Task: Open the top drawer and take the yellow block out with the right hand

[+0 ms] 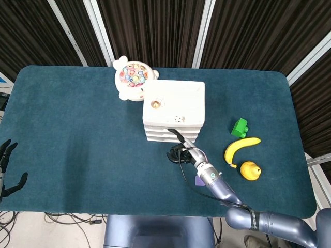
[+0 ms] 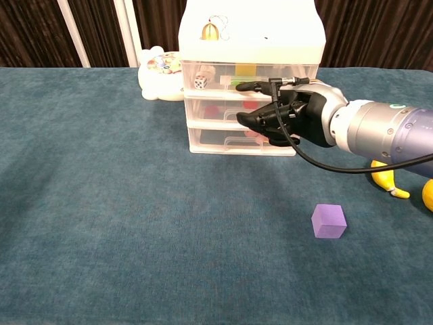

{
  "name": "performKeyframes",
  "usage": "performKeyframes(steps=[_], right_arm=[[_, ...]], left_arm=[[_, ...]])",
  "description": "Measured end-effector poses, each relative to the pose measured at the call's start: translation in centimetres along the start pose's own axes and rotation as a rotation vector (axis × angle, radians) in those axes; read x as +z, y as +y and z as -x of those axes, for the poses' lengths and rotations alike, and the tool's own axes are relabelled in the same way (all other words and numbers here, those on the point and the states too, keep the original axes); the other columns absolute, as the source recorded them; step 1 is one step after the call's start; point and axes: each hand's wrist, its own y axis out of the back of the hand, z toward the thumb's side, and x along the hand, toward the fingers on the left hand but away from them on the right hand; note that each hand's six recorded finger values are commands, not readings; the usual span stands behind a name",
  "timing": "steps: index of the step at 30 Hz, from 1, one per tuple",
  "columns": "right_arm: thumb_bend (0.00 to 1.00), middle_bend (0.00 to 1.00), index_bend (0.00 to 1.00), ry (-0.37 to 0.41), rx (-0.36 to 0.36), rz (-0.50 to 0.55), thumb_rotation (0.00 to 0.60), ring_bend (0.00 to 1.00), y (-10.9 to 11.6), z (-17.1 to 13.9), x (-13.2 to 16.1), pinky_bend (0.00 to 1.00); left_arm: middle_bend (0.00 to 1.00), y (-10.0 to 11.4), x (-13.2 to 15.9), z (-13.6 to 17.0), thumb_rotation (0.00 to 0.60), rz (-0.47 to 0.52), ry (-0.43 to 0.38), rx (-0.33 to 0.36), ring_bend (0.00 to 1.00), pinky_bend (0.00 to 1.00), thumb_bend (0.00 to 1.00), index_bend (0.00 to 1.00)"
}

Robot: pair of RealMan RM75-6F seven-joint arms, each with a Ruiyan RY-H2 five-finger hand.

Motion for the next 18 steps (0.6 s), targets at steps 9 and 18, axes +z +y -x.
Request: performKeyframes(steps=[9,18], right_arm=[[0.49,0.79,0.00,0.004,0.009,-0.003,0.600,0.90,-0.13,0.24,0.48,0.98],[0.49,0.80,0.00,0.004,0.021,0.000,0.600,0.91,-0.30,0.43,0.81,0.99]], left_arm=[[0.00,0.02,0.00,-0.02,0.600,0.000,0.001,0.001,0.00,0.00,0.36,0.03],[0.00,0.03,0.00,-0.05,0.600,0.000,0.003,0.003,0.00,0.00,0.36,0.03]])
